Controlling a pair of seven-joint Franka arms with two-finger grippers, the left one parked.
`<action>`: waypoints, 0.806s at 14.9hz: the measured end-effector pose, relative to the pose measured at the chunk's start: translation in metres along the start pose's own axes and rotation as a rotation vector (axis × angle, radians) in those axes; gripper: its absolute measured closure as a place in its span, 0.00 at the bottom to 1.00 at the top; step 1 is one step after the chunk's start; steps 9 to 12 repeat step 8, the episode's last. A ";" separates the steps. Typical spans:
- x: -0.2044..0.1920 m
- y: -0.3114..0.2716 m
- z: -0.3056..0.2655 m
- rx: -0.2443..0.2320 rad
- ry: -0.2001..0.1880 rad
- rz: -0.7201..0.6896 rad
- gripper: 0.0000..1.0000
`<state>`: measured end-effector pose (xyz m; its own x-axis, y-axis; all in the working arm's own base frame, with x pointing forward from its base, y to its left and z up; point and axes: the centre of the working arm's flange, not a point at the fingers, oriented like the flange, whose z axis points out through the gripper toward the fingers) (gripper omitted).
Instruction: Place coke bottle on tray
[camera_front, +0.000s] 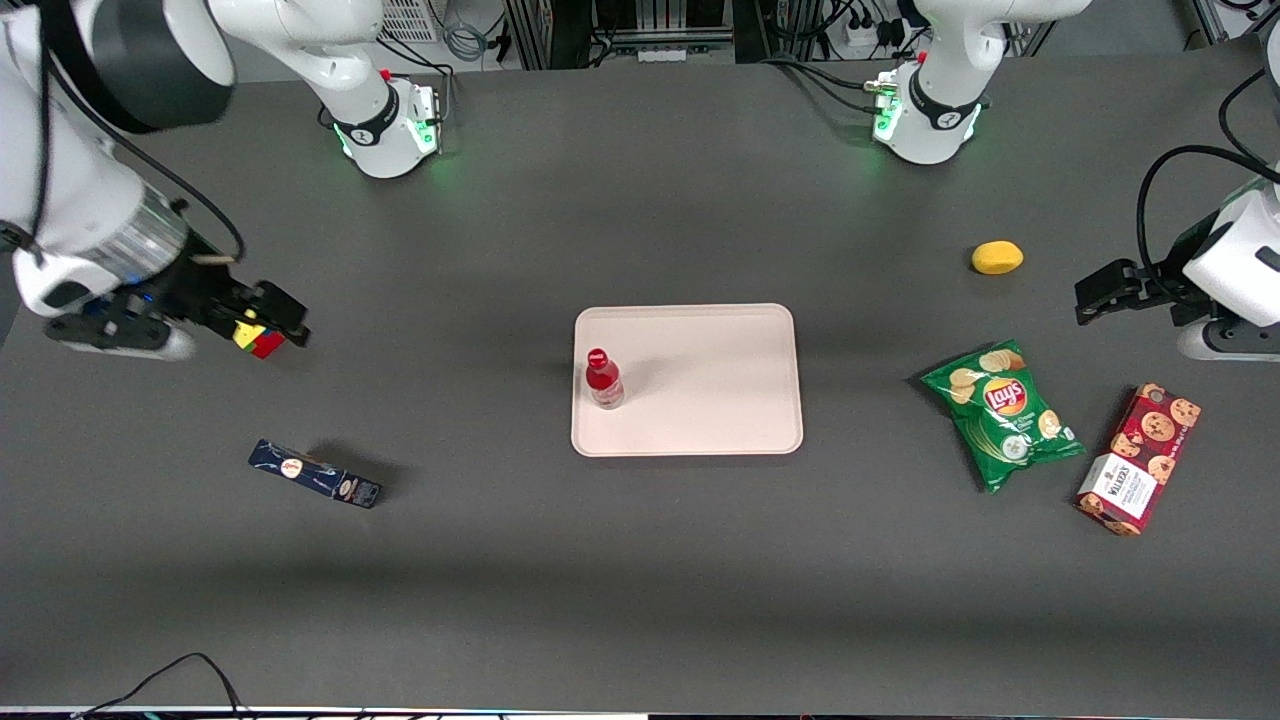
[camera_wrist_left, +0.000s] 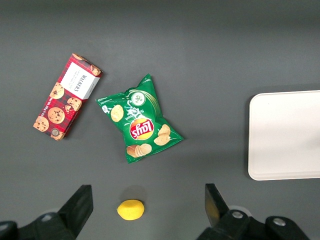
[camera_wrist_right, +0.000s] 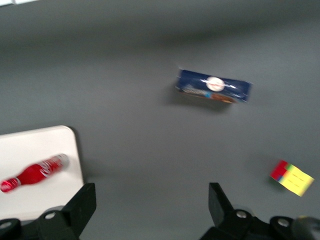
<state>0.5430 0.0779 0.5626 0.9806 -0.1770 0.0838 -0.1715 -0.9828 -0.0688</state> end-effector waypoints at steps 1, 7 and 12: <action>-0.010 0.013 -0.008 -0.011 -0.012 -0.012 0.00; -0.025 0.072 -0.030 -0.033 -0.033 -0.134 0.00; -0.024 0.073 -0.030 -0.041 -0.032 -0.139 0.00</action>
